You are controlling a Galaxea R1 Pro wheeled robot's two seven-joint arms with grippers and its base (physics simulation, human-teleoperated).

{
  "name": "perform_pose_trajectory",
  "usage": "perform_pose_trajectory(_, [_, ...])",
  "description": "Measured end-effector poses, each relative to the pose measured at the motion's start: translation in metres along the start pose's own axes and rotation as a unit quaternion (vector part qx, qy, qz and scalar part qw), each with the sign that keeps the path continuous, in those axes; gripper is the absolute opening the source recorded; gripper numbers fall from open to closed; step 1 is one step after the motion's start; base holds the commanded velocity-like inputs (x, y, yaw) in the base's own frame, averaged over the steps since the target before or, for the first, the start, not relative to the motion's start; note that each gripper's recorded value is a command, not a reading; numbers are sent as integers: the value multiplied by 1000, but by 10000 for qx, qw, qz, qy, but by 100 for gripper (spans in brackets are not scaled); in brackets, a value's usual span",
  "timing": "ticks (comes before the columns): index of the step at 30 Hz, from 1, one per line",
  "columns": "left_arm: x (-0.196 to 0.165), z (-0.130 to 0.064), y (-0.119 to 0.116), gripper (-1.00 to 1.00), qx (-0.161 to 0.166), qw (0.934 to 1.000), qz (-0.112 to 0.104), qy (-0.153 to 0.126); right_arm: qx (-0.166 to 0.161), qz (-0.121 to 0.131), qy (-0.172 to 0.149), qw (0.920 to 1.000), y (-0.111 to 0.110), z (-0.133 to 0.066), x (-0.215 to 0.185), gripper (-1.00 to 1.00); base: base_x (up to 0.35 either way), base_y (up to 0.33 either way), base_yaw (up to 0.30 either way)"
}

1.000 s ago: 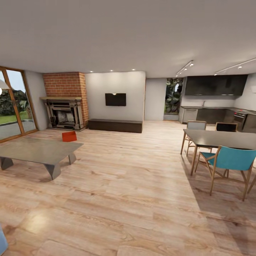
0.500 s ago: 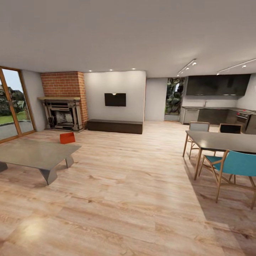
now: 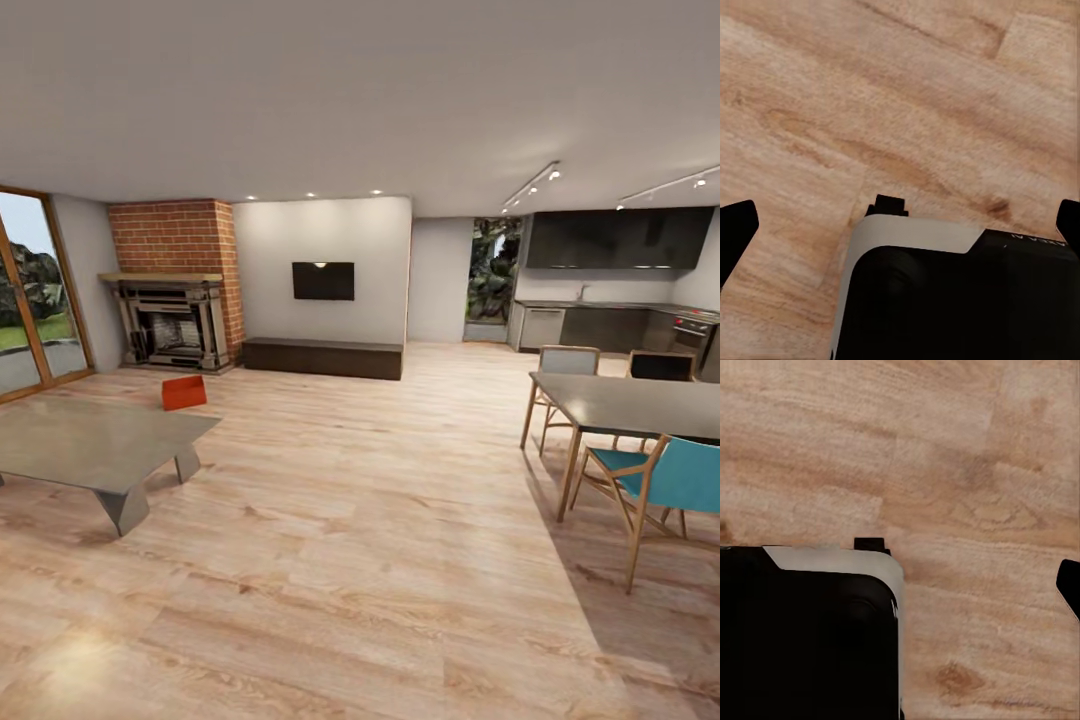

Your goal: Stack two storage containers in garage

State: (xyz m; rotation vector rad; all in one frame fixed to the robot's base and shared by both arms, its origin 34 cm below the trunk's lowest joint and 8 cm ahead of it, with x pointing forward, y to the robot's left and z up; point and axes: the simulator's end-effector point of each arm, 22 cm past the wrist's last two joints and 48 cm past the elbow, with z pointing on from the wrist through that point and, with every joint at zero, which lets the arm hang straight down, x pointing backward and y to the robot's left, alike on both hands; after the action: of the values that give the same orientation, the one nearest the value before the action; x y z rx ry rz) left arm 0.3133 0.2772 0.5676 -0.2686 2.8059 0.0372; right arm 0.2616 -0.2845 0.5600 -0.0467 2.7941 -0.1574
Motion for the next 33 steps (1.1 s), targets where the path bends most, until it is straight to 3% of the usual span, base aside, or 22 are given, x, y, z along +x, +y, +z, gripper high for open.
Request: perform_pose_trajectory(33, [0, 0, -1, 100, 4, 10000, 0, 1, 0, 0, 0, 10000, 0, 0, 0, 100, 326, 0, 0])
